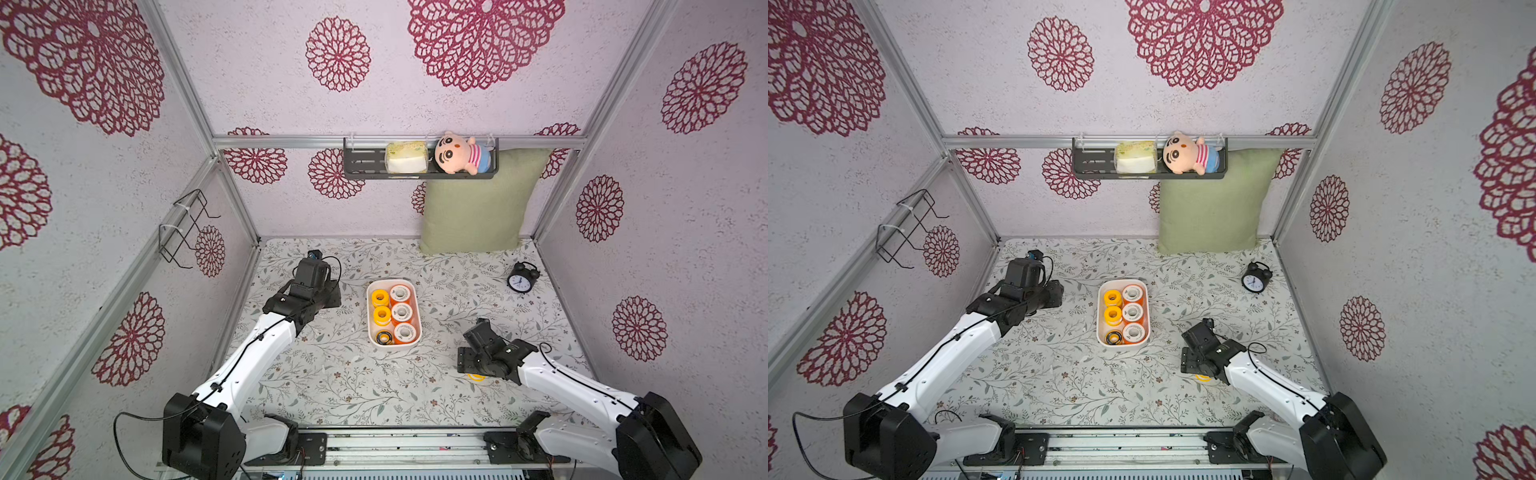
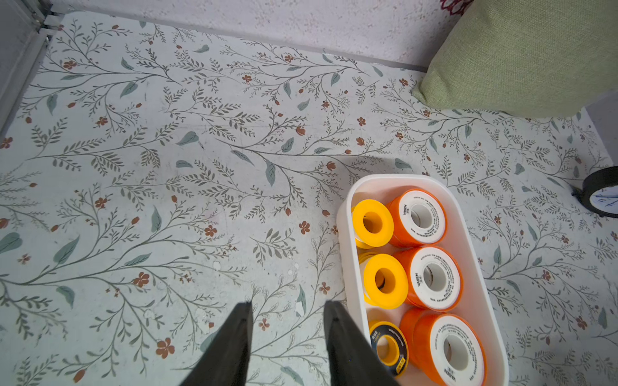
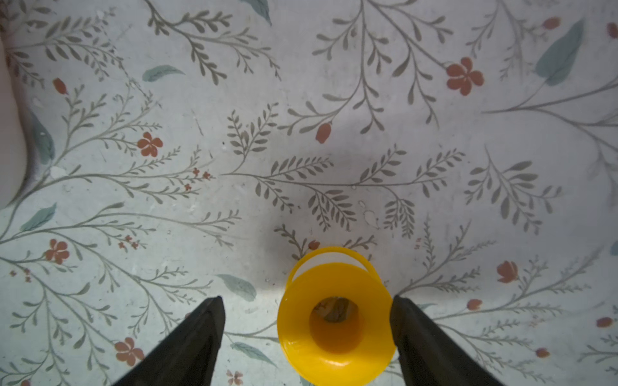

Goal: Put the sealing tape into the storage box
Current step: Pick up the sealing tape at the center of the board.

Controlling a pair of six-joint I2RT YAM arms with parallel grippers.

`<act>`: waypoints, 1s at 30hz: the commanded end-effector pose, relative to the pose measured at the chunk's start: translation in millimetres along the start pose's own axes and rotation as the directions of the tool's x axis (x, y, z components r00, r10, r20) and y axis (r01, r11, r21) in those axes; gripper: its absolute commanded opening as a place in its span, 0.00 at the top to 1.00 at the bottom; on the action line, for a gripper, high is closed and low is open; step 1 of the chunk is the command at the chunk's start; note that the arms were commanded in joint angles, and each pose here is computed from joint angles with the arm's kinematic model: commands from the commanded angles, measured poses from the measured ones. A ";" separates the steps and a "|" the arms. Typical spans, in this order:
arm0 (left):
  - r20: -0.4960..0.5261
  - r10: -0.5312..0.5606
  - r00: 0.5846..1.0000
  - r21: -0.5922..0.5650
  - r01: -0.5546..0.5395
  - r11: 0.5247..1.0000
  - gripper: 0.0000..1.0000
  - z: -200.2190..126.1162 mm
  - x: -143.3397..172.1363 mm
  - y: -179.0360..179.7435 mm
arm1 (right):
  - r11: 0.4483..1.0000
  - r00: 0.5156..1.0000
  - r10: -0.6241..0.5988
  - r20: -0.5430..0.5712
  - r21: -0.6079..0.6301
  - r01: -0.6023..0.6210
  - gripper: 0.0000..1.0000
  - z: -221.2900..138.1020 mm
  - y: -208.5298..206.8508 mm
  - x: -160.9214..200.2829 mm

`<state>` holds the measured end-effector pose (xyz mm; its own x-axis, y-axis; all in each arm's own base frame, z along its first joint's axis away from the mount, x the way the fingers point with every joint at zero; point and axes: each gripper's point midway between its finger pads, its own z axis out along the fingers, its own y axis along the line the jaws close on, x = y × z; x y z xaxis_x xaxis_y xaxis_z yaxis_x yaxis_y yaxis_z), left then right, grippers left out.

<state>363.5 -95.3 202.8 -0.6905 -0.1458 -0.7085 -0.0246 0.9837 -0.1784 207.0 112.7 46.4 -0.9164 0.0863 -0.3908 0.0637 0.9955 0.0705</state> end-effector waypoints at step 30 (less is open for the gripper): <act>-0.012 -0.010 1.000 0.045 0.011 0.999 0.59 10.7 -0.9 -5.5 | 0.993 0.997 0.028 0.078 0.111 -0.036 0.08 -0.5 -18.3 -3.6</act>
<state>367.3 -102.0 196.3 -0.7073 -0.1485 -0.6911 -0.0007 0.9778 -0.2094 209.4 97.2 50.0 -0.8829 0.1197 -0.4540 0.1343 0.9909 0.0001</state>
